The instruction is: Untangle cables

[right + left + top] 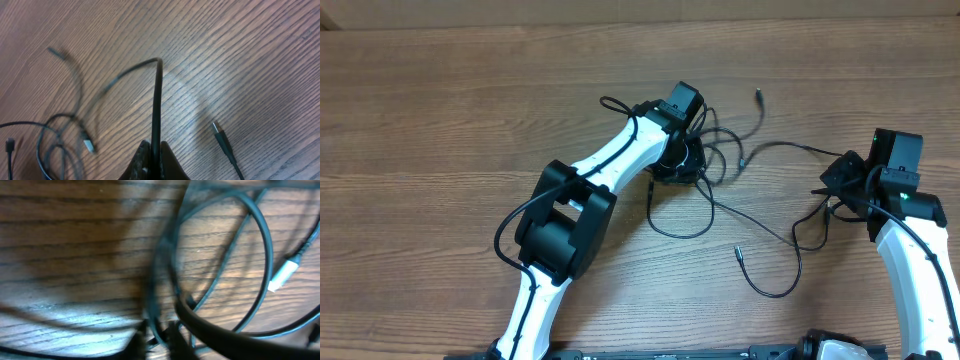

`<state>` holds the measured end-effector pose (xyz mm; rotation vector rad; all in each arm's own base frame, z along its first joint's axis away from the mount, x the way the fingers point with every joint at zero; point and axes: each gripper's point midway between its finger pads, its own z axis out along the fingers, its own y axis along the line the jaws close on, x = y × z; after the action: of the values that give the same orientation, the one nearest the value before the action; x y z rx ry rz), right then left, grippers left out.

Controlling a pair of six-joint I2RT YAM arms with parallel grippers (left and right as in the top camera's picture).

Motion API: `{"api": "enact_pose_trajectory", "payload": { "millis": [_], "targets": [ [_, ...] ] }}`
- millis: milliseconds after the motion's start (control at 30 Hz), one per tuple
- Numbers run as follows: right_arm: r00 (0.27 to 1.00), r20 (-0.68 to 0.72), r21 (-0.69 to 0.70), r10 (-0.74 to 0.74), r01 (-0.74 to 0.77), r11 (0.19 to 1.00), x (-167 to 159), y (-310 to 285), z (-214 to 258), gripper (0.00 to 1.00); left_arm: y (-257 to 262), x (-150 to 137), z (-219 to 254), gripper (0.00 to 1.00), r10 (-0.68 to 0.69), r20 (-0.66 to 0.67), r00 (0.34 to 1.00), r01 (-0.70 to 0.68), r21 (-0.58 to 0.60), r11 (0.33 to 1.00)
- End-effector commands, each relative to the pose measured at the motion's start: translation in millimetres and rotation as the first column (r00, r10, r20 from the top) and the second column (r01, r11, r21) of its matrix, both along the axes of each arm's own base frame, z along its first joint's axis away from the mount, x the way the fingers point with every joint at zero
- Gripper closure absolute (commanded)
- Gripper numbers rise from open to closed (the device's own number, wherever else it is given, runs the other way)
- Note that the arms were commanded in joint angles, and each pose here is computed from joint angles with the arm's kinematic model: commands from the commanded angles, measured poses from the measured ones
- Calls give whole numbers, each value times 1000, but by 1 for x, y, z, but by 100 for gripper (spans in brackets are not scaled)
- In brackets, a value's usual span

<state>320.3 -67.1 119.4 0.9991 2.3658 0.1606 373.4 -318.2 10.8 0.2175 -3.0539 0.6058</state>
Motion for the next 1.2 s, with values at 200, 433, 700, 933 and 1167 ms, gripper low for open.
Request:
{"api": "enact_pose_trajectory", "payload": {
  "millis": [200,433,700,933,1167],
  "targets": [
    [999,31,-22,22,-21,1000,6,0,13,96,68,21,14,96,61,78,995,-75,197,977],
    [990,3,-244,-138,134,960,-7,-50,19,96,169,53,118,96,102,321,941,-205,305,930],
    [949,91,-263,-303,316,912,-15,-103,33,96,227,49,182,96,179,418,891,-312,275,910],
    [828,131,-173,-545,560,810,-47,-152,33,96,285,43,201,96,275,448,851,-433,303,849],
    [785,127,-153,-606,619,771,-65,-172,31,96,313,41,204,96,336,446,830,-492,299,818]
  ]
}}
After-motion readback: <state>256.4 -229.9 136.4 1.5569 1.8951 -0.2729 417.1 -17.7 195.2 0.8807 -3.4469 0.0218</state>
